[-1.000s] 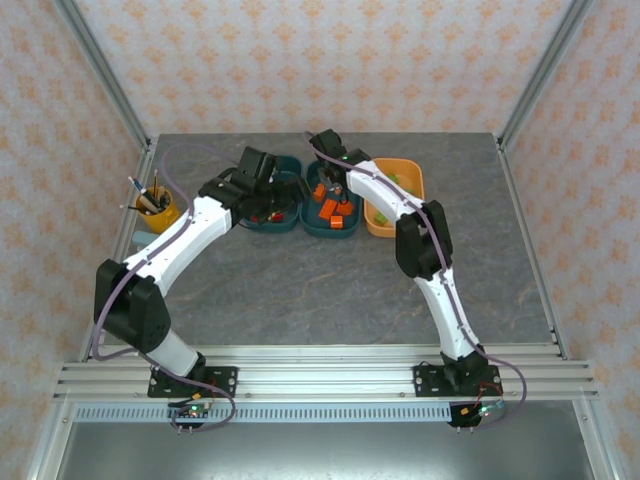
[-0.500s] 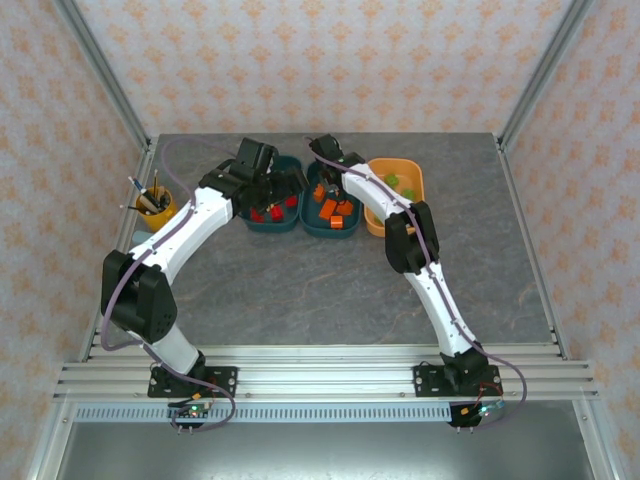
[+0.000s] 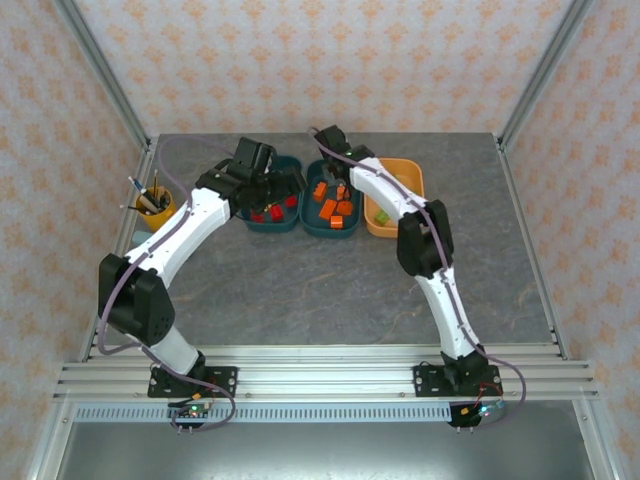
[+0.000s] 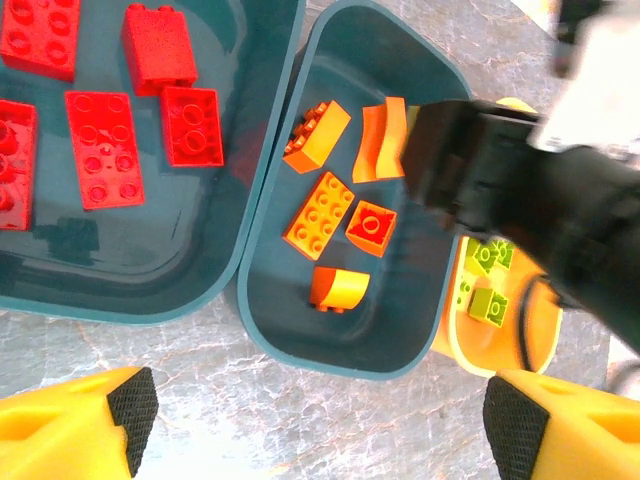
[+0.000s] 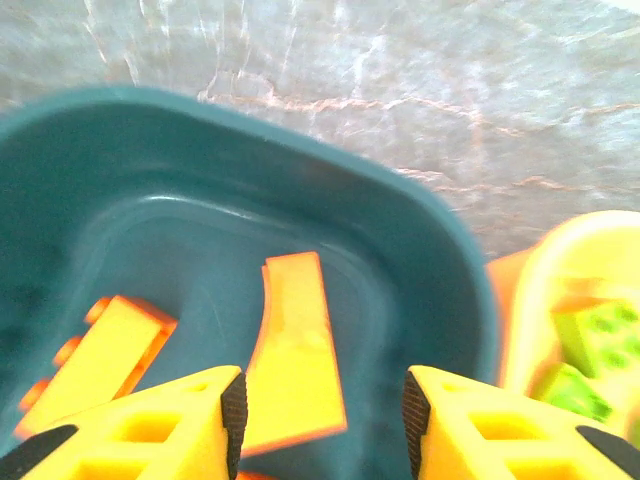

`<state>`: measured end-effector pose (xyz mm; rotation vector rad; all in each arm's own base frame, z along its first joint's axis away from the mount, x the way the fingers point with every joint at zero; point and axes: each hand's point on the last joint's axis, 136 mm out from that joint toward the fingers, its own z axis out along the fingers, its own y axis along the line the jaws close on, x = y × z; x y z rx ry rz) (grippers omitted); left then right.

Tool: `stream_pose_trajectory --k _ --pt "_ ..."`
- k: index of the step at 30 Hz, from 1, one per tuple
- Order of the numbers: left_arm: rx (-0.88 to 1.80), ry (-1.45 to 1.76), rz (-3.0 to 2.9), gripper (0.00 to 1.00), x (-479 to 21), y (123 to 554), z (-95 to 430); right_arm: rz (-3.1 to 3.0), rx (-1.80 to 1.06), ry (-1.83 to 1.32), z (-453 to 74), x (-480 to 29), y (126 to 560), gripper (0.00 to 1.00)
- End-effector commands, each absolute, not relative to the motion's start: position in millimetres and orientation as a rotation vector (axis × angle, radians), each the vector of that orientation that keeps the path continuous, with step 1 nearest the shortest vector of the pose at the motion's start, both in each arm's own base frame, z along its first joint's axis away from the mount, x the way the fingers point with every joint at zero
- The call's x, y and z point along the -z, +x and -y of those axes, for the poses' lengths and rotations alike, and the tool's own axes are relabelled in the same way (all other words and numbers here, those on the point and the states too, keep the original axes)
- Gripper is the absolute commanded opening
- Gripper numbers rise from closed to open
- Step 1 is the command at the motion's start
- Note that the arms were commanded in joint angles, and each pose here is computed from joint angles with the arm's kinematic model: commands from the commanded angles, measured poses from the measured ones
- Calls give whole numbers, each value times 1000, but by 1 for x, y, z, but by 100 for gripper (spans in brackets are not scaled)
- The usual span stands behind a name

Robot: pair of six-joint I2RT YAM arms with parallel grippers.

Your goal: Sort the legos into containers by color

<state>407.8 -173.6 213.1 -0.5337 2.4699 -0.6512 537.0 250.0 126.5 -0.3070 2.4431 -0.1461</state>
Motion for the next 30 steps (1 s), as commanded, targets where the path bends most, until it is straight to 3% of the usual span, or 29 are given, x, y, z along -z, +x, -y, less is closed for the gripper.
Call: stream_pose_trajectory --k 1,10,14,16,18,25,30 --pt "596 -507 -2442 88 -236 391 156 -2251 23 -184 -243 -230 521 47" --pt "515 -516 -2470 89 -231 336 124 -2136 -105 -45 -176 -273 409 51" --pt "471 -528 -2480 90 -224 307 106 -2160 -135 -19 -143 -261 348 60" --pt "460 -537 -2480 91 -219 293 97 -2182 -130 11 -123 -251 318 70" --pt "455 -541 -2468 100 -218 284 91 -2206 -90 70 -101 -241 295 100" --pt "288 -528 -2431 100 -216 270 63 -2197 -46 150 -71 -233 263 99" --pt "-249 -627 -2281 100 -224 263 -12 -2134 302 361 -20 -235 274 100"
